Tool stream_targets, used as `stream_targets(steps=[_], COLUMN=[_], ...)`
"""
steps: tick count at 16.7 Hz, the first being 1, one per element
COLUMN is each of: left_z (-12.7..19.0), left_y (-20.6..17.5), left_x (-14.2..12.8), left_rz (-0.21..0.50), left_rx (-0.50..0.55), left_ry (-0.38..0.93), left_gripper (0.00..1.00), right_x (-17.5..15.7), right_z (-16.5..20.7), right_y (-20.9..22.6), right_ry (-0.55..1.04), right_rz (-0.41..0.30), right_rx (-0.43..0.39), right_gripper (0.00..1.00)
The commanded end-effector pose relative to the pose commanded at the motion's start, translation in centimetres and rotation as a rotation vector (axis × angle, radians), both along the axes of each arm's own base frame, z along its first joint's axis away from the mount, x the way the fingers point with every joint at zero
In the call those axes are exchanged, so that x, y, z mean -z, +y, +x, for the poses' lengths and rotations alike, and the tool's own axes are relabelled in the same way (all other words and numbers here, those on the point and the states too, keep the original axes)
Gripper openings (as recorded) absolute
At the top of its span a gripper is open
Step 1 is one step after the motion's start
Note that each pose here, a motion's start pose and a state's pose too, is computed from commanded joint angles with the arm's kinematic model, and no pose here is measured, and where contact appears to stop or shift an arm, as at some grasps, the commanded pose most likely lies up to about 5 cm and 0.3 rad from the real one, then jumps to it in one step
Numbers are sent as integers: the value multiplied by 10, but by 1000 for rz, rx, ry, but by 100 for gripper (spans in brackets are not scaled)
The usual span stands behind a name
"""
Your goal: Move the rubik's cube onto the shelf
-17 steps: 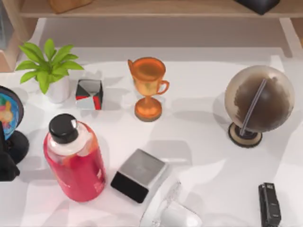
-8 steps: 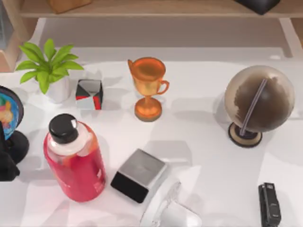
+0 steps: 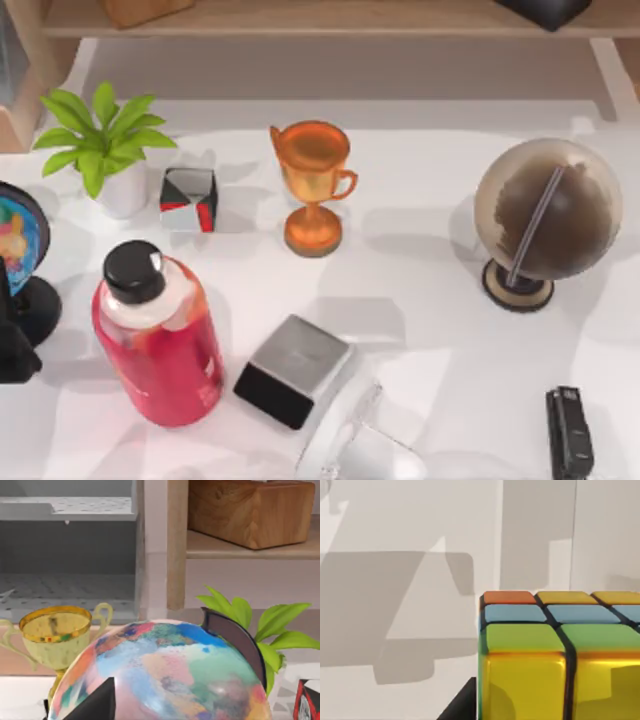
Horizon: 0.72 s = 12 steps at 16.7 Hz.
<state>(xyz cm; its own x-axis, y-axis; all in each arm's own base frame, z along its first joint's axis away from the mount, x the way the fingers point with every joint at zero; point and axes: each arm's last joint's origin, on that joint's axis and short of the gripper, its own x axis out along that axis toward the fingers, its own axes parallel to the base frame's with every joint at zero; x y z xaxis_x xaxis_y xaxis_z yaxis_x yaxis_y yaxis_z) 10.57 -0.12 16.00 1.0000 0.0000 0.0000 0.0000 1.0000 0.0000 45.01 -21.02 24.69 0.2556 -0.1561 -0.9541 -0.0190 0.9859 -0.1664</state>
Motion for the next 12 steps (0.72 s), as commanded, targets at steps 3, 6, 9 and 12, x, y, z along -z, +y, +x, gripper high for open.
stream_targets(steps=[3,6,9,12], left_z=[0,0,0,0], left_y=[0,0,0,0], left_x=[0,0,0,0], left_rz=[0,0,0,0], left_rx=[0,0,0,0], left_ry=[0,0,0,0], left_gripper=[100,100,100,100], right_x=[26,54,55,53], right_z=[16,23,23,22], right_y=[28,28,28,28], right_ry=[38,61,62,64], right_rz=[104,161,164,163], right_rx=[-62,-51,-50,-50], right_gripper=[0,0,0,0])
